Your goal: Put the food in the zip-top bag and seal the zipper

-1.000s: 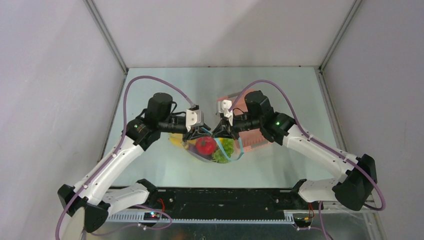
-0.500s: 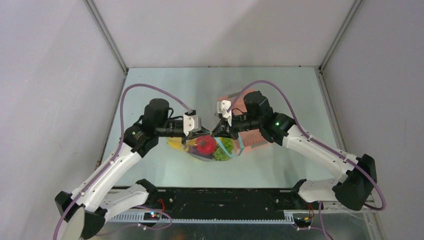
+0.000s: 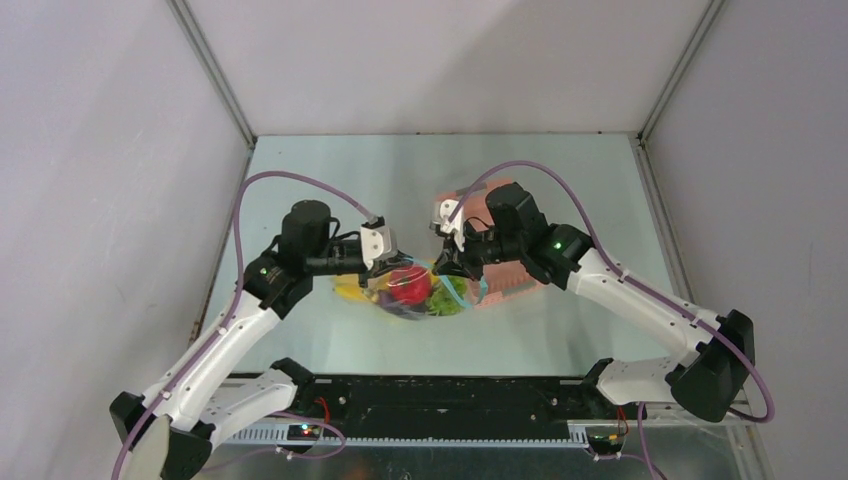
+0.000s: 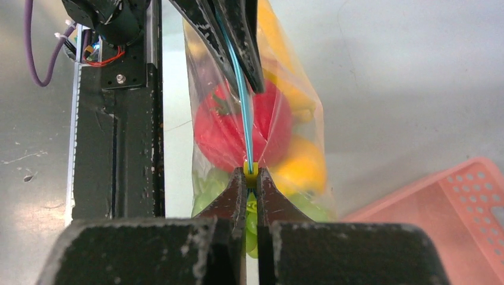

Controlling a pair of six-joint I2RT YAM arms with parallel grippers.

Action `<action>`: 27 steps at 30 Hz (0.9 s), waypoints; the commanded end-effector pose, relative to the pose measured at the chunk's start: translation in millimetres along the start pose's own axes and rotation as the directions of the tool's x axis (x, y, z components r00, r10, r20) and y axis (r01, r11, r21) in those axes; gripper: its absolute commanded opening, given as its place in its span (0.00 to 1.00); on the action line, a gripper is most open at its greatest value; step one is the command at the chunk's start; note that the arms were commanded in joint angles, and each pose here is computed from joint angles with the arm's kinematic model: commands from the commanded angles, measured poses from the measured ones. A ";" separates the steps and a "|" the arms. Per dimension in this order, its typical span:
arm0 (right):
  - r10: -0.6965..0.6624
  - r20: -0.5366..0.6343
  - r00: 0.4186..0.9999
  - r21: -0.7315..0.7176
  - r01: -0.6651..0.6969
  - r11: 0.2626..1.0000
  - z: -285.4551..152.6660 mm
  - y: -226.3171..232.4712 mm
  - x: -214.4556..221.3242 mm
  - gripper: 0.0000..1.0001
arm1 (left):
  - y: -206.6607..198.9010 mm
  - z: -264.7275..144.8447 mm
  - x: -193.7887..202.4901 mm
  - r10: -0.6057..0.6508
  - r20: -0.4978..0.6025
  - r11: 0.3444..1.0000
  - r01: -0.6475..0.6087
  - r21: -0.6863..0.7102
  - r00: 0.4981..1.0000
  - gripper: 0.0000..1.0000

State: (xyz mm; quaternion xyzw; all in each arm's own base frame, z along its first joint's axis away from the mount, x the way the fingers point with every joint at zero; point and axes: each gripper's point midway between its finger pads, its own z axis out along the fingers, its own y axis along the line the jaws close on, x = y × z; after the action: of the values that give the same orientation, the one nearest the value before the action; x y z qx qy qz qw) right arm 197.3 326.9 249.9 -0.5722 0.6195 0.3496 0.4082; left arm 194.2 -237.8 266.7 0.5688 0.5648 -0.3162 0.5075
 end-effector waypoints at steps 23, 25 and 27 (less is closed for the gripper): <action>0.312 -0.291 0.904 0.313 -0.218 0.924 -76.3 -2.7 91.5 0.00 | 17.9 -25.7 -11.2 0.032 0.019 0.991 -0.029 -0.128 0.999 0.00; 0.314 -0.296 0.902 0.318 -0.217 0.923 -82.9 1.5 92.1 0.00 | 17.2 -26.1 -11.9 0.030 0.021 0.992 -0.027 -0.127 0.999 0.00; 0.325 -0.307 0.895 0.324 -0.223 0.919 -88.8 5.9 94.8 0.00 | 16.2 -26.1 -11.0 0.027 0.020 0.992 -0.024 -0.125 0.999 0.00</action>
State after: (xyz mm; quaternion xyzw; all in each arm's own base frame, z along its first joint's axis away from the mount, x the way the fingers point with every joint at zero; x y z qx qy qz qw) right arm 193.2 274.7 242.5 -0.5055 0.7078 0.3010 0.3910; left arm 192.2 -230.2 264.7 0.5614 0.5719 -0.3154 0.5082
